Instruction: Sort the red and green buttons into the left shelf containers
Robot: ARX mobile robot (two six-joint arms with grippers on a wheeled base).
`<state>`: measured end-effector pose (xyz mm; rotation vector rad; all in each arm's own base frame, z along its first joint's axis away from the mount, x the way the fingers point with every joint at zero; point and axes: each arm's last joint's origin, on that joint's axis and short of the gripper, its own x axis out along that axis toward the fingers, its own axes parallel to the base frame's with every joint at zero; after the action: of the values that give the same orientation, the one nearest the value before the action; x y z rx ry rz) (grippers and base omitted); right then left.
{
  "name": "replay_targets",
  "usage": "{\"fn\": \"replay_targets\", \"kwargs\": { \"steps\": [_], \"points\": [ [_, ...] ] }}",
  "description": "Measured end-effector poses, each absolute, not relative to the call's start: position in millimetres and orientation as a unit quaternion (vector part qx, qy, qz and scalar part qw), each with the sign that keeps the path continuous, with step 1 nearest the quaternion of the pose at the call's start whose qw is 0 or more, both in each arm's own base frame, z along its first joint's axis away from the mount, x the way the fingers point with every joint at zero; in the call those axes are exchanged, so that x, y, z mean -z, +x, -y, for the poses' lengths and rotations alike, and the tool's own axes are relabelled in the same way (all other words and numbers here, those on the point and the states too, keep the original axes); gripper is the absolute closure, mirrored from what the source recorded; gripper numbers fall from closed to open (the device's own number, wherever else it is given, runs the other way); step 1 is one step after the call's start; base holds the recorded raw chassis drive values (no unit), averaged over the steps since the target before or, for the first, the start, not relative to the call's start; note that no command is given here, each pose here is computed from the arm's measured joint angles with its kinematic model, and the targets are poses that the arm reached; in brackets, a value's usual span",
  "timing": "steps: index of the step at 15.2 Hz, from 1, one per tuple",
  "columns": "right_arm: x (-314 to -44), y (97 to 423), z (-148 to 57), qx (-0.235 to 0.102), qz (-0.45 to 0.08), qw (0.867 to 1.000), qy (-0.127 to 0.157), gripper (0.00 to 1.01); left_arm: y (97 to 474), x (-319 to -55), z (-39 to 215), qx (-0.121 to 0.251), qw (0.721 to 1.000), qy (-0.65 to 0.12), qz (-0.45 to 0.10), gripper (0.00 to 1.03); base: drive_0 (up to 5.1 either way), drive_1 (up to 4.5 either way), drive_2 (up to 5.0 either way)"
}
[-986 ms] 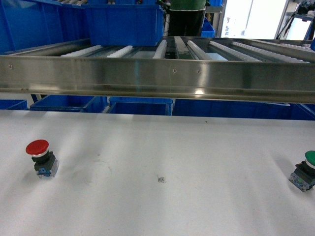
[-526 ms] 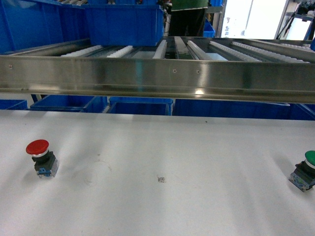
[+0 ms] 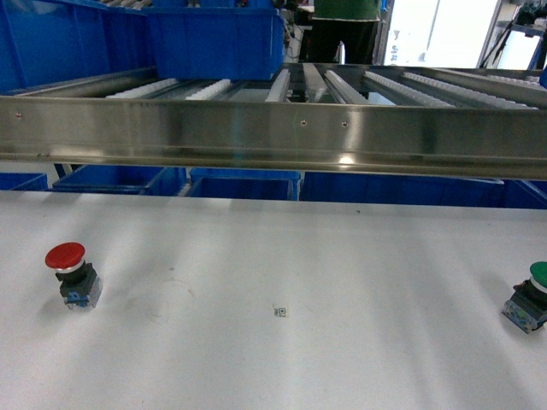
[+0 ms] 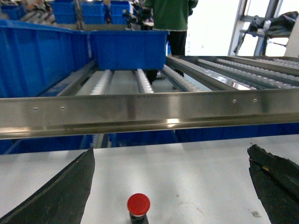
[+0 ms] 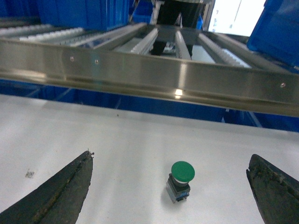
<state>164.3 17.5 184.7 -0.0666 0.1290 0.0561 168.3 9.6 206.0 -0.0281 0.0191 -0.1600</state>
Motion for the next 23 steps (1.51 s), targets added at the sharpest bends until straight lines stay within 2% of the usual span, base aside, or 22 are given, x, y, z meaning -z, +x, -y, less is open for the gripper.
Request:
{"fn": "replay_targets", "kwargs": {
  "steps": [2,3,5,6,8,9,10,14,18,23],
  "points": [
    [-185,174,-17,-0.027,-0.073,0.996,-0.035,0.03,180,-208,-8,0.091,0.995,-0.014,-0.029,0.05,0.0,0.00,0.0],
    [-185,189,-17,-0.024,-0.098,0.994,-0.040,0.03,198,-207,-5,0.106,0.992,-0.016,-0.063,0.05,0.0,0.00,0.0],
    [-183,213,-16,-0.021,-0.130,0.990,-0.051,0.03,229,-204,-3,0.113,0.988,-0.010,-0.103,0.05,0.0,0.00,0.0],
    [-182,234,-15,-0.025,-0.156,0.986,-0.053,0.03,251,-209,-1,0.120,0.986,-0.008,-0.116,0.05,0.0,0.00,0.0],
    [-177,260,-15,-0.045,-0.208,0.976,-0.054,0.03,273,-216,2,0.120,0.985,-0.001,-0.124,0.05,0.0,0.00,0.0],
    [-166,299,-5,-0.065,-0.290,0.953,-0.053,0.03,280,-223,11,0.144,0.982,0.000,-0.121,0.05,0.0,0.00,0.0],
    [-163,329,15,-0.063,-0.334,0.938,-0.066,0.03,280,-223,11,0.144,0.982,0.000,-0.121,0.05,0.0,0.00,0.0],
    [-147,342,27,-0.084,-0.387,0.916,-0.057,0.03,280,-223,11,0.143,0.982,0.000,-0.121,0.05,0.0,0.00,0.0],
    [-132,356,37,-0.084,-0.413,0.905,-0.058,0.03,280,-223,11,0.143,0.982,0.000,-0.121,0.05,0.0,0.00,0.0],
    [-118,368,38,-0.093,-0.428,0.897,-0.064,0.03,280,-223,11,0.143,0.982,0.000,-0.121,0.05,0.0,0.00,0.0]
  ]
}}
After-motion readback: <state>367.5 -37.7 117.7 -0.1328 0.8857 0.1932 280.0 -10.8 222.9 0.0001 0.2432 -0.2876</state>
